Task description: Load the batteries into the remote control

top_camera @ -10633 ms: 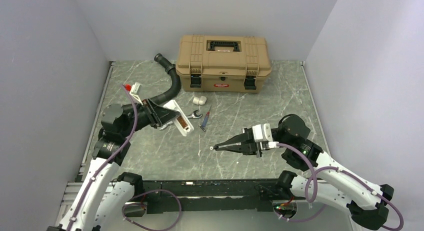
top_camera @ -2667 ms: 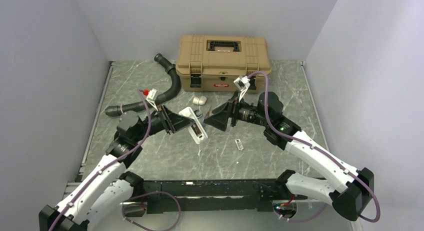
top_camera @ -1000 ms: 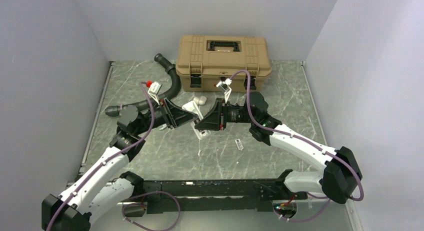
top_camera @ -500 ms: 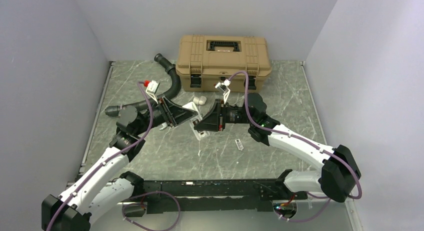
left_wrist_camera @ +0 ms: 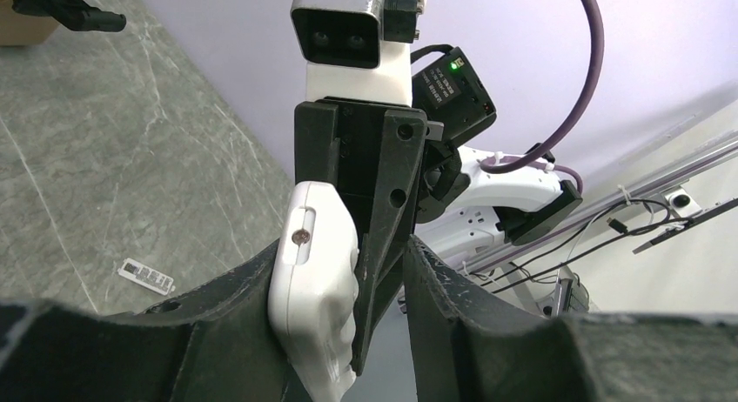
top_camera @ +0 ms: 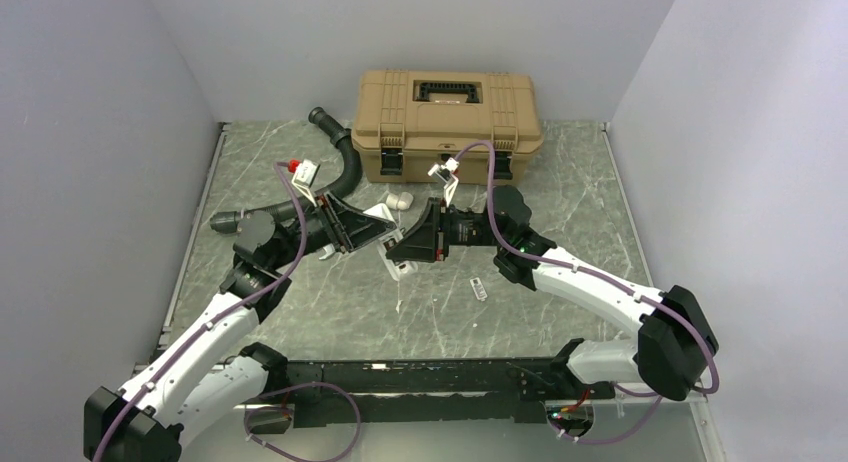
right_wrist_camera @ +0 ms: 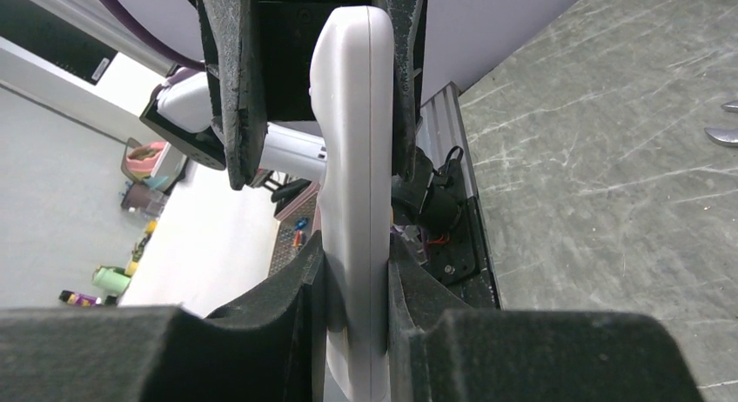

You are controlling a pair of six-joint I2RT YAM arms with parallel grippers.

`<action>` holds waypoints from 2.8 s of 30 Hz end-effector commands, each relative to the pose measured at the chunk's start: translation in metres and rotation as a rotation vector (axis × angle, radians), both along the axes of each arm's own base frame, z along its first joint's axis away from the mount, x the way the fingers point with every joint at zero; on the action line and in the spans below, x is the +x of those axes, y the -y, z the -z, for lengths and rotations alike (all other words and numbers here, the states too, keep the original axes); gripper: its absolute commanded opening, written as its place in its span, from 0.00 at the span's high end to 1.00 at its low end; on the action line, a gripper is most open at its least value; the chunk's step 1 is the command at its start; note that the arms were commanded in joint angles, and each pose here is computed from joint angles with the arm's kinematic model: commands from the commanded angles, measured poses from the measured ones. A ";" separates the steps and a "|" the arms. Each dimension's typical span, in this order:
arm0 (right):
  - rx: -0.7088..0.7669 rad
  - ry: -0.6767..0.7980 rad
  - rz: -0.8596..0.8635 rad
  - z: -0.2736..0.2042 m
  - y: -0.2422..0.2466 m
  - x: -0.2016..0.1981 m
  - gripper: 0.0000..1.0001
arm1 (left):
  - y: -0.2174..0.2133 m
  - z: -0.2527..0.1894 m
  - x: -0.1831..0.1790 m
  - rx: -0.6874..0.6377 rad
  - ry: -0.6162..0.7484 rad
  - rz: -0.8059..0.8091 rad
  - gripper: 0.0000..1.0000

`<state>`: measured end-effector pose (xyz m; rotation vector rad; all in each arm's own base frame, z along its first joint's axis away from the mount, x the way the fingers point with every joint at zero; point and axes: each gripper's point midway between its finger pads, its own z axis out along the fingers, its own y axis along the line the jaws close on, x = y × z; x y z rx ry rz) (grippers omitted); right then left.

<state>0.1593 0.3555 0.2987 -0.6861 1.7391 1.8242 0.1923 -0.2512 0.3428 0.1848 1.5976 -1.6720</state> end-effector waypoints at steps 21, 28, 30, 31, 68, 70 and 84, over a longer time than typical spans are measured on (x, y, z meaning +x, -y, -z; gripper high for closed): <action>0.027 0.125 0.032 -0.016 0.002 0.004 0.53 | -0.001 -0.013 -0.006 -0.011 0.056 0.015 1.00; -0.028 0.218 0.115 -0.021 0.010 0.013 0.37 | -0.002 -0.007 -0.005 0.014 0.041 -0.002 1.00; -0.029 0.234 0.134 -0.023 0.012 0.014 0.36 | -0.003 -0.004 -0.004 0.020 0.036 -0.009 1.00; -0.027 0.242 0.149 -0.025 0.014 0.016 0.36 | -0.003 -0.004 -0.004 0.022 0.036 -0.013 1.00; -0.334 0.062 0.391 -0.007 -0.009 0.025 0.70 | -0.036 0.028 0.032 0.260 -0.056 -0.322 1.00; -0.338 0.059 0.387 -0.006 -0.011 0.025 0.69 | -0.036 0.029 0.032 0.259 -0.058 -0.319 1.00; -0.352 0.026 0.355 0.002 -0.020 0.021 0.75 | -0.037 0.031 0.034 0.272 -0.071 -0.330 1.00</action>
